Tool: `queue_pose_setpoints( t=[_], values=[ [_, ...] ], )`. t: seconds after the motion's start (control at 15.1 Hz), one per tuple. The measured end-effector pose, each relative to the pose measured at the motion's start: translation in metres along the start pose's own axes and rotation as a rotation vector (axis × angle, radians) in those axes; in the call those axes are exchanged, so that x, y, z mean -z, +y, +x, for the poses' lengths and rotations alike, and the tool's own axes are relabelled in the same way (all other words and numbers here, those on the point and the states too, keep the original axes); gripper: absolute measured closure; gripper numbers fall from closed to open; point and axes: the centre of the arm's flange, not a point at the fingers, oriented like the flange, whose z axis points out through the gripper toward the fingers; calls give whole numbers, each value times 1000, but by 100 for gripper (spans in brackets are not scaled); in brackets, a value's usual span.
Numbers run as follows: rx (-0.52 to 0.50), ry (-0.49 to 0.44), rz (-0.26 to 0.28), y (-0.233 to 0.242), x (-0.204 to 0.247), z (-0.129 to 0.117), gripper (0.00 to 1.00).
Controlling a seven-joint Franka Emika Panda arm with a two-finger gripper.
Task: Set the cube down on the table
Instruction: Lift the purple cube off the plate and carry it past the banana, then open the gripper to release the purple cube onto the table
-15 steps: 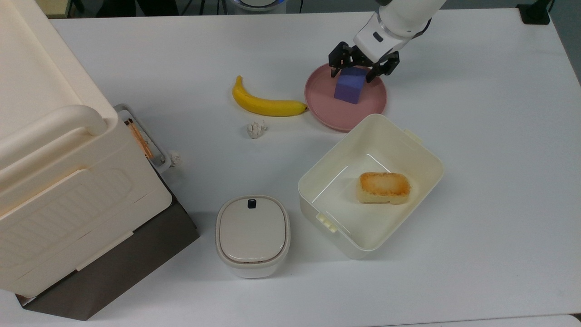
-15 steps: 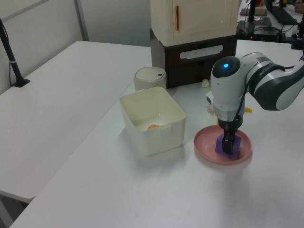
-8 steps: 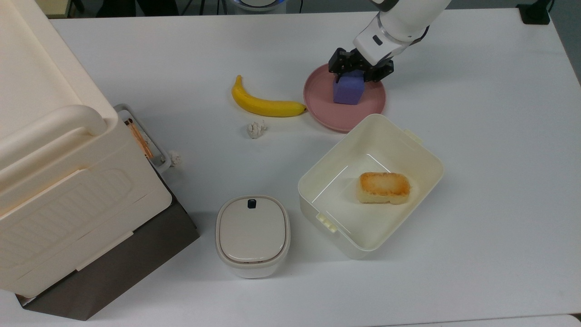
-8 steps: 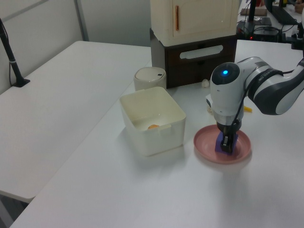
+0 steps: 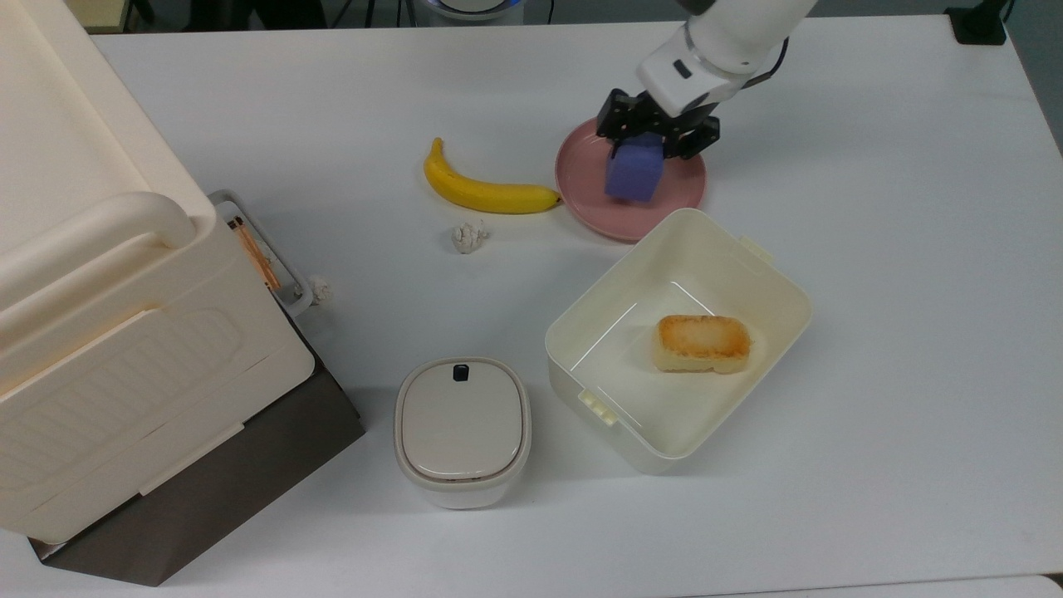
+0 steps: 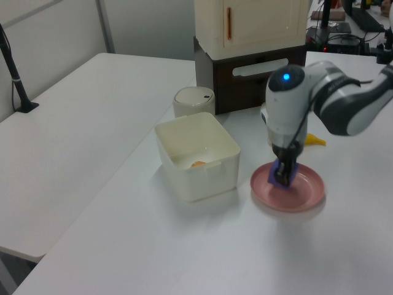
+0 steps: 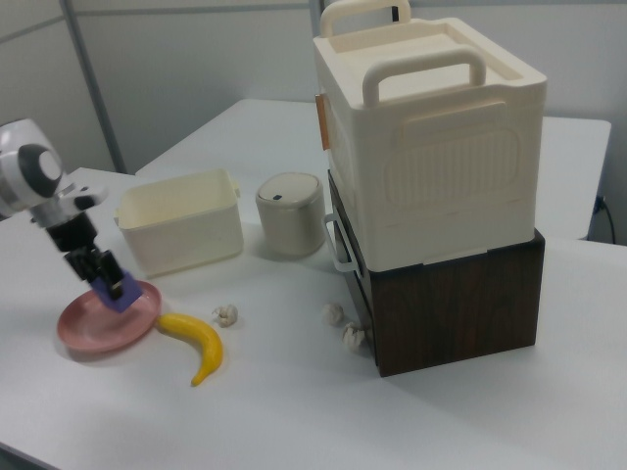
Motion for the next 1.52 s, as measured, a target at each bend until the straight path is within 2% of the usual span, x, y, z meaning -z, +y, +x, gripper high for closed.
queue_pose_setpoints(
  t=[0.53,0.73,0.99,1.06,1.26,1.33,1.52],
  values=[
    [-257,27,23,106,10,80,44],
    [-370,78,50,161,11,115,44],
    [-433,103,64,194,2,133,44],
    [-433,101,63,194,0,134,36],
    [-424,101,60,191,-1,133,4],
    [-422,102,59,190,-1,133,0],
    [-422,104,59,190,0,133,0]
  ],
)
